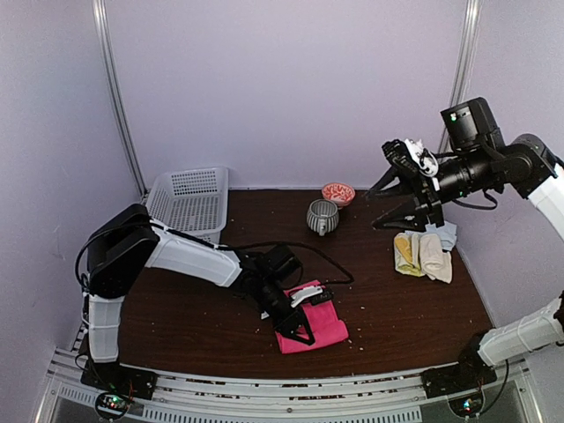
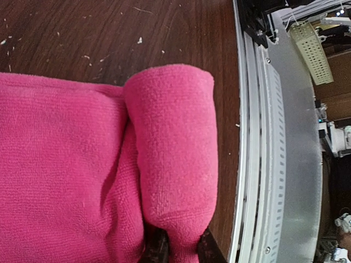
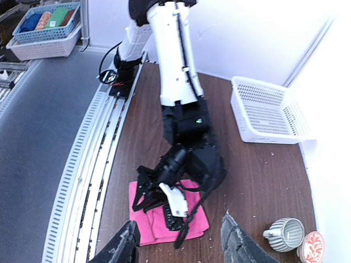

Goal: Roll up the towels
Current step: Roll the towel at the center of the board.

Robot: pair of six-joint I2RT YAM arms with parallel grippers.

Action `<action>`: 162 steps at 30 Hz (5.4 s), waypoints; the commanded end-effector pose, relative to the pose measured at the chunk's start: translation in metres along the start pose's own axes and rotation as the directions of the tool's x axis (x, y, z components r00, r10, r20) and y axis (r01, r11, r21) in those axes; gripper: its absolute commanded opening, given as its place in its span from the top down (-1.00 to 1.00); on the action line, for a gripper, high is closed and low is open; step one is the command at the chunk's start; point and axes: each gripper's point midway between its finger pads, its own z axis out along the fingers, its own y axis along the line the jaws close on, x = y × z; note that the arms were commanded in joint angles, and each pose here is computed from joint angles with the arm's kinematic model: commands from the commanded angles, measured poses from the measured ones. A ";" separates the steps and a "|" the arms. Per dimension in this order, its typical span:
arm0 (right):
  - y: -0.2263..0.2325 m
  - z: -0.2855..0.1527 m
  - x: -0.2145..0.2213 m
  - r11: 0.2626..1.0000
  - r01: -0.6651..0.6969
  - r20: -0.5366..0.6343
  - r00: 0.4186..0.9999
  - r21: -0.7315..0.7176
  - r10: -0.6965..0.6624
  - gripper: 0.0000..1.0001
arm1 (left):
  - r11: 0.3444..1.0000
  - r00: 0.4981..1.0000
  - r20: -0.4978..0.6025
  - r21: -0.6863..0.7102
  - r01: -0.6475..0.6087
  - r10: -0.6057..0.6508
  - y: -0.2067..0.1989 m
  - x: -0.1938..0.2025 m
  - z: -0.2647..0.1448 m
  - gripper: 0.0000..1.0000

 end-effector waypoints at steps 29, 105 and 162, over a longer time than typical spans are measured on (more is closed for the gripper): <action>0.111 0.214 0.260 0.974 0.166 -0.641 0.734 -0.152 -0.225 0.16 | 0.968 0.960 -0.125 -0.035 0.249 -0.252 0.043 0.059 0.011 0.72; 0.045 0.208 0.219 0.572 -0.705 -0.649 0.674 -0.420 0.353 0.30 | 0.534 0.816 -0.427 -0.617 -0.578 0.389 0.015 0.027 -0.014 0.76; 0.088 0.199 0.269 0.989 0.133 -0.595 0.790 -0.069 -0.148 0.08 | 0.978 0.975 -0.089 -0.060 0.200 -0.205 0.044 0.037 0.016 0.60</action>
